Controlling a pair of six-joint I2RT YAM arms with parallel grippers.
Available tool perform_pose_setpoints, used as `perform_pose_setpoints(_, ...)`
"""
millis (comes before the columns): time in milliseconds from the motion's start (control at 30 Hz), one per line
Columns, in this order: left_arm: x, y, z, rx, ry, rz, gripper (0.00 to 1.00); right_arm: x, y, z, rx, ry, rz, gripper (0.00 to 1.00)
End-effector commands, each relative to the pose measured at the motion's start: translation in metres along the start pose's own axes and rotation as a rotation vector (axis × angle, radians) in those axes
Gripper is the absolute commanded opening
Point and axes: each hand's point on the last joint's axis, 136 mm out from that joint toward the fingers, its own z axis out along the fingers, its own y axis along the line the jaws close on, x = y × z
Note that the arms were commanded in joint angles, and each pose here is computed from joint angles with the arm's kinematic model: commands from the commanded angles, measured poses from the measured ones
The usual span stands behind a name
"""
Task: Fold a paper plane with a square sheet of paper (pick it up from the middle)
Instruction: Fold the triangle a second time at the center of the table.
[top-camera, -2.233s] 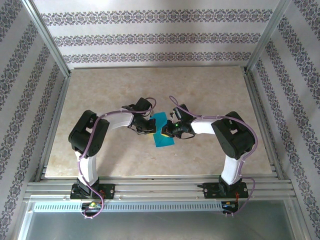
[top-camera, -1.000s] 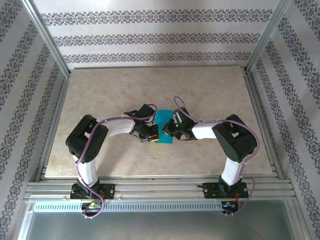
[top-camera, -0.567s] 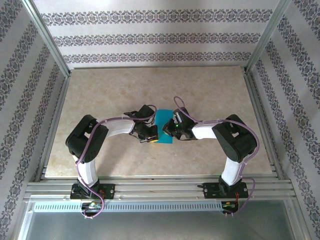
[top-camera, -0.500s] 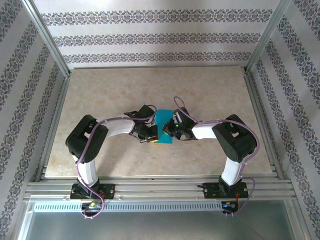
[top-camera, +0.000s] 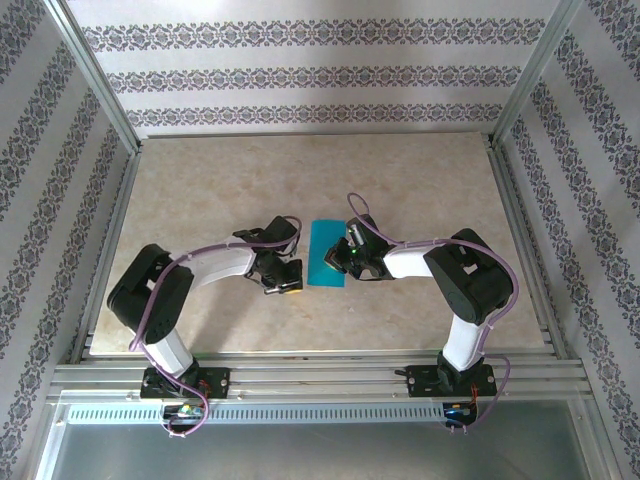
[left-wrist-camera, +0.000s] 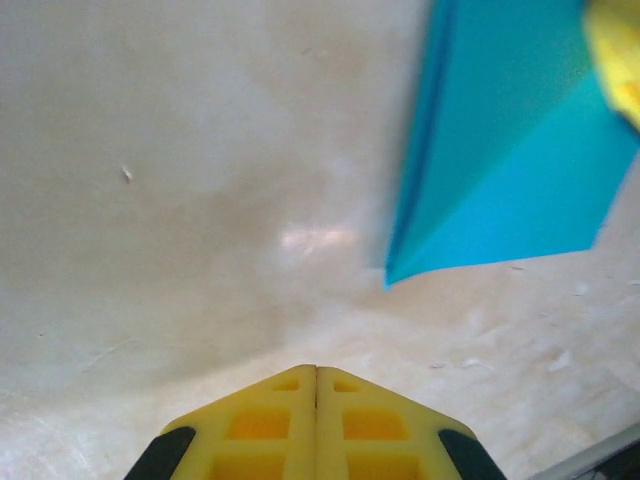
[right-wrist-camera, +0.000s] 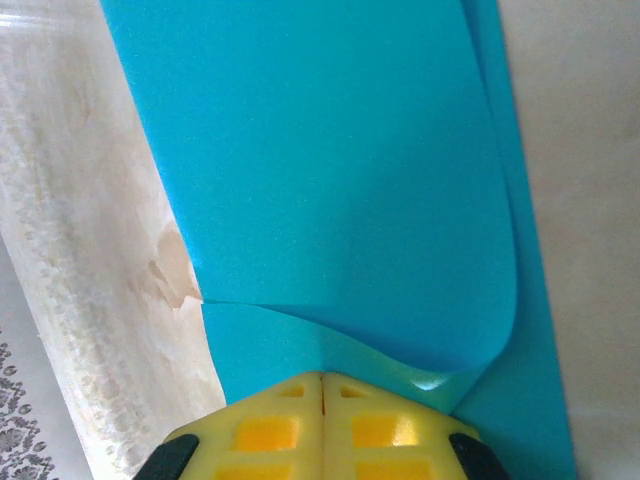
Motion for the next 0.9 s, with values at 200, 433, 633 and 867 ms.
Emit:
perform_pose_setpoints(200, -0.049, -0.047, 0.008, 0.107, -0.168, 0.115, 0.05, 0.013, -0.063, 0.008, 0.205, 0.026, 0.041, 0.03)
perform_pose_setpoints(433, -0.05, -0.049, 0.027, 0.088, -0.14, 0.138, 0.05, 0.013, -0.064, 0.007, 0.205, 0.023, 0.043, 0.03)
perform_pose_setpoints(633, -0.033, -0.032, 0.039, 0.044, -0.086, 0.137, 0.04, 0.014, -0.064, 0.007, 0.207, 0.027, 0.042, 0.03)
perform_pose_setpoints(867, -0.011, 0.006, 0.044, -0.071, -0.039, 0.124, 0.03, 0.013, -0.064, 0.008, 0.213, 0.028, 0.043, 0.04)
